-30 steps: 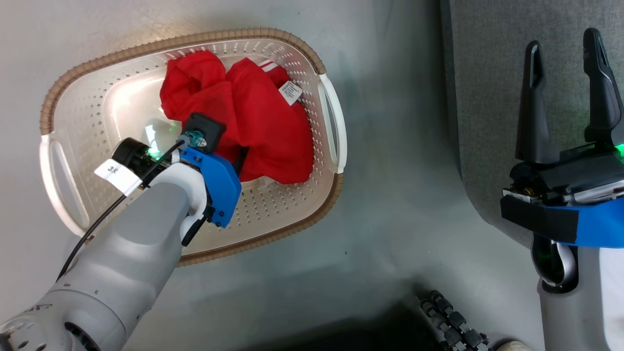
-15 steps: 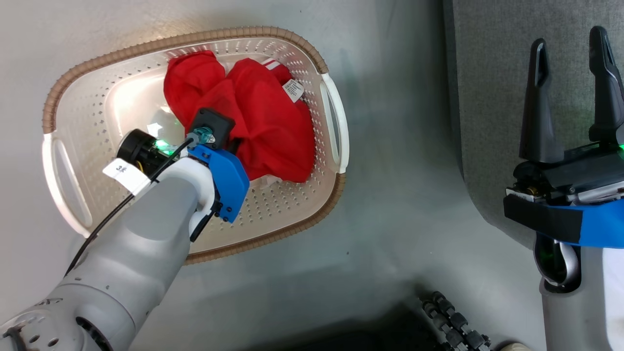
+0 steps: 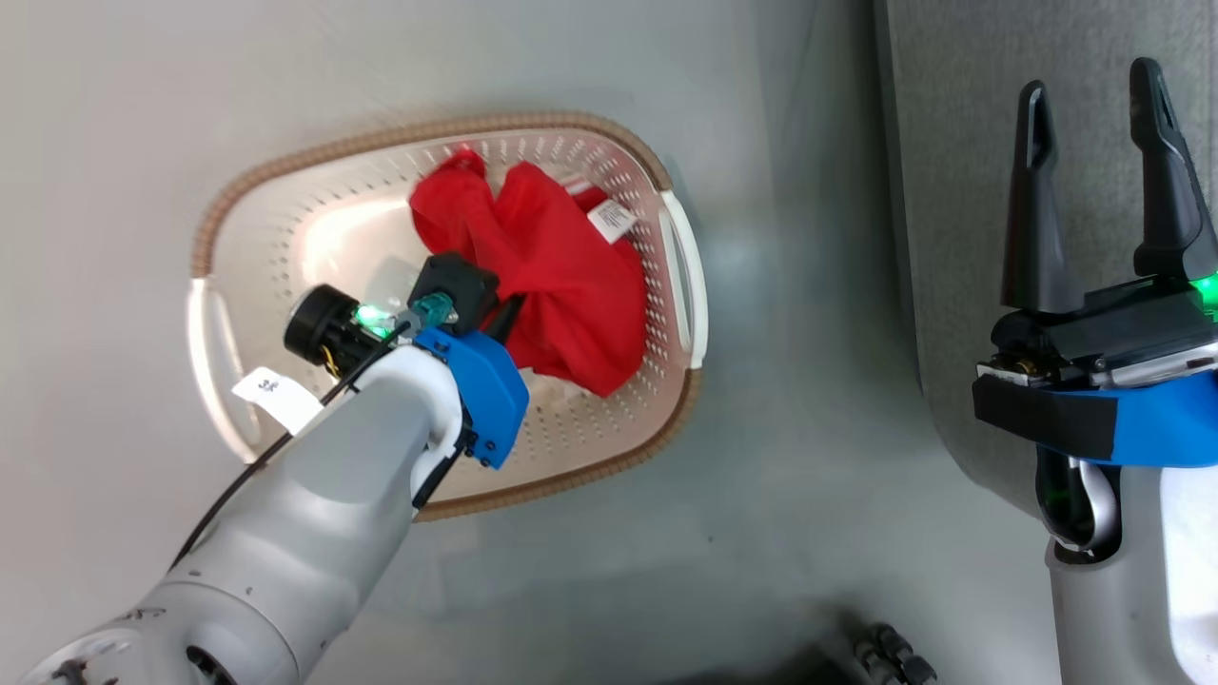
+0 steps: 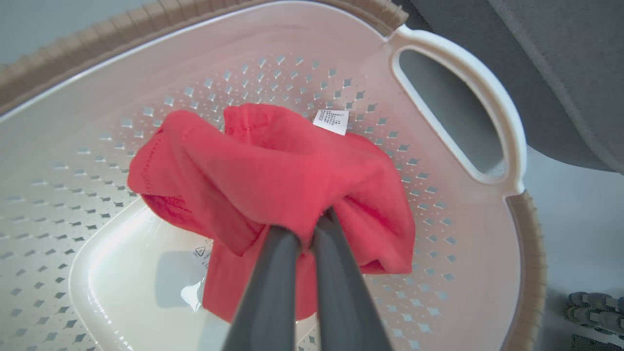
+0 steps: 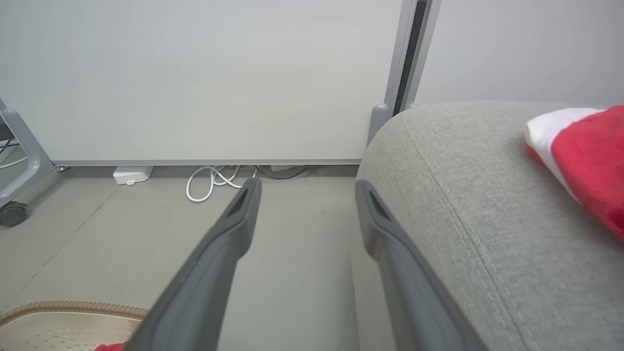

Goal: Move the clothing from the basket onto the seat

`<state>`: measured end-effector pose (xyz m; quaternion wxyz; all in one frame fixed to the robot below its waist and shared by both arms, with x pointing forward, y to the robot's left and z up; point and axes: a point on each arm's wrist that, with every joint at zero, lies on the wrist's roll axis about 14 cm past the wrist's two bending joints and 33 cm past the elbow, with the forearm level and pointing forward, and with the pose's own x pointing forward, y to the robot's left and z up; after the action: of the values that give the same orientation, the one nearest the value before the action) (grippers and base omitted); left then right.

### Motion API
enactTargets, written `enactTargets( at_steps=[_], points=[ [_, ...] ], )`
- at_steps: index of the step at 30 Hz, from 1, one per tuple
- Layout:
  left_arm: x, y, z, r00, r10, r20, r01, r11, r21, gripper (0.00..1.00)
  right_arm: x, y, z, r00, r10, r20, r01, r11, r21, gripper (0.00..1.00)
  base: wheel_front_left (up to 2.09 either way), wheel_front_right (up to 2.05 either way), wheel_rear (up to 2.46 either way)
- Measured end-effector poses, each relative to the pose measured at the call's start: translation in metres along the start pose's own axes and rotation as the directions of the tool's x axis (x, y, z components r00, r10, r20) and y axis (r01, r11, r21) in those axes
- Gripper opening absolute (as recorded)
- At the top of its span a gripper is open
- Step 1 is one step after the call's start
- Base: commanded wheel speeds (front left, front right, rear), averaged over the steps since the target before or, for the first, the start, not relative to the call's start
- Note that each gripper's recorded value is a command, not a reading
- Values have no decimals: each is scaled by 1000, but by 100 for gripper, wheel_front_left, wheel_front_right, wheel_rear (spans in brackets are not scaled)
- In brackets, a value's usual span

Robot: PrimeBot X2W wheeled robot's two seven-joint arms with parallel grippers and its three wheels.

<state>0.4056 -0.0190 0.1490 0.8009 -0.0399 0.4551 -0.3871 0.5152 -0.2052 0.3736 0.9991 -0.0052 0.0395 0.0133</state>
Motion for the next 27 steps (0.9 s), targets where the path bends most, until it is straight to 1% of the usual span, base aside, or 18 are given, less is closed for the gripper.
enactTargets(
  at_steps=[5, 9, 16, 21, 22, 23, 27],
  points=[
    [-20, -5, 18, 999, 19, 48, -20, 1000, 12, 0, 0, 7, 20, 999, 14, 40, -15, 1000, 12, 100, 0, 0, 0],
    [-36, -8, 49, 991, 32, 131, -36, 999, 23, 0, -3, 12, 37, 997, 22, 68, -23, 999, 22, 100, 0, 0, 0],
    [-78, -7, 77, 968, 90, 236, -104, 994, 44, 0, -12, 24, 67, 992, 45, 120, -51, 998, 41, 100, 0, 0, 0],
    [-109, -8, 98, 937, 134, 323, -159, 986, 52, 0, -22, 29, 90, 986, 54, 159, -63, 997, 51, 100, 0, 0, 0],
    [-109, -8, 98, 937, 134, 323, -159, 986, 52, 0, -22, 29, 90, 986, 54, 159, -63, 997, 51, 100, 0, 0, 0],
    [-122, -9, 110, 919, 147, 367, -180, 982, 56, 0, -28, 31, 97, 984, 58, 169, -68, 996, 54, 100, 0, 0, 0],
    [-147, -12, 131, 876, 172, 451, -218, 975, 53, 0, -38, 34, 111, 980, 64, 190, -77, 995, 63, 100, 0, 0, 0]
  ],
)
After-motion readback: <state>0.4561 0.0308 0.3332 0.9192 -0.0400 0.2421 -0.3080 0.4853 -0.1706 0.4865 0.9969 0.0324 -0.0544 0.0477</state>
